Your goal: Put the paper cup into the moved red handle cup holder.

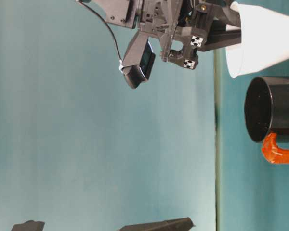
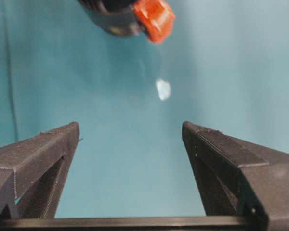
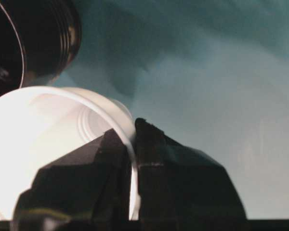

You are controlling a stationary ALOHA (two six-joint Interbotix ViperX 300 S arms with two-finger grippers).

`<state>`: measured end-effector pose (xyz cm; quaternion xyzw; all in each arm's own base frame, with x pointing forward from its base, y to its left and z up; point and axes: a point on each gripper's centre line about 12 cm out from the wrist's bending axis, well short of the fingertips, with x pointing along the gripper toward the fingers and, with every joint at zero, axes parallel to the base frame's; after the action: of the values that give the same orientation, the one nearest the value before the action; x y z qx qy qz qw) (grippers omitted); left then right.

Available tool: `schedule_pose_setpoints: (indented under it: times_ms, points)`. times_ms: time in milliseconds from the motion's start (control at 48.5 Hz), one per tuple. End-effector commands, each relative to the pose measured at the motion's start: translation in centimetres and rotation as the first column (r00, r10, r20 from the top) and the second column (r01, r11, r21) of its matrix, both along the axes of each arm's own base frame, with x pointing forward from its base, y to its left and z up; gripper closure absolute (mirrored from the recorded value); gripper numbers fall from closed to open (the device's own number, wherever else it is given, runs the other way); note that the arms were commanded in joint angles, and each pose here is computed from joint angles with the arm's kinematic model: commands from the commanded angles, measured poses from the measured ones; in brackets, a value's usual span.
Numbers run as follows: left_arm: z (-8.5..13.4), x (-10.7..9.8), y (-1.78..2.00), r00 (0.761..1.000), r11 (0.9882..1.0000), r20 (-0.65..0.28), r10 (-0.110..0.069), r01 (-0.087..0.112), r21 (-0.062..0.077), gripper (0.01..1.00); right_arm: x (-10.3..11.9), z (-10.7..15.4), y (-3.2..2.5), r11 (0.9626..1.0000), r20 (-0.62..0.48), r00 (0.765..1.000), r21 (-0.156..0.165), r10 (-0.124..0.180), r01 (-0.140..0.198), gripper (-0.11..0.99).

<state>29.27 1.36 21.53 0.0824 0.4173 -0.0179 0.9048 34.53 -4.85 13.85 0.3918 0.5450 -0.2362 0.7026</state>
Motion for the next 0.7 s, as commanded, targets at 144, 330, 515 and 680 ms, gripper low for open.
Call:
schedule_pose_setpoints:
  times_ms: [144, 330, 515, 680]
  points:
    - [0.6, 0.3, 0.06, 1.000, 1.0000, 0.023, 0.001, -0.001, 0.002, 0.061, 0.9, 5.0, -0.65, 0.9998, 0.102, 0.995, -0.002, -0.018, 0.018, 0.98]
    - [0.1, 0.0, 0.05, 1.000, 1.0000, 0.011, 0.003, -0.003, 0.000, 0.061, 2.4, 9.2, -1.92, 0.9989, 0.208, 0.977, -0.026, -0.033, 0.039, 0.98]
    - [0.0, 0.0, 0.09, 1.000, 1.0000, 0.008, 0.005, -0.005, 0.000, 0.060, 4.8, 10.5, -2.62, 0.9981, 0.249, 0.968, -0.054, -0.016, 0.030, 0.98]
    - [0.0, 0.0, 0.09, 1.000, 1.0000, 0.008, 0.005, -0.005, 0.000, 0.061, 6.2, 9.9, -3.03, 0.9978, 0.240, 0.971, -0.062, -0.009, 0.024, 0.98]
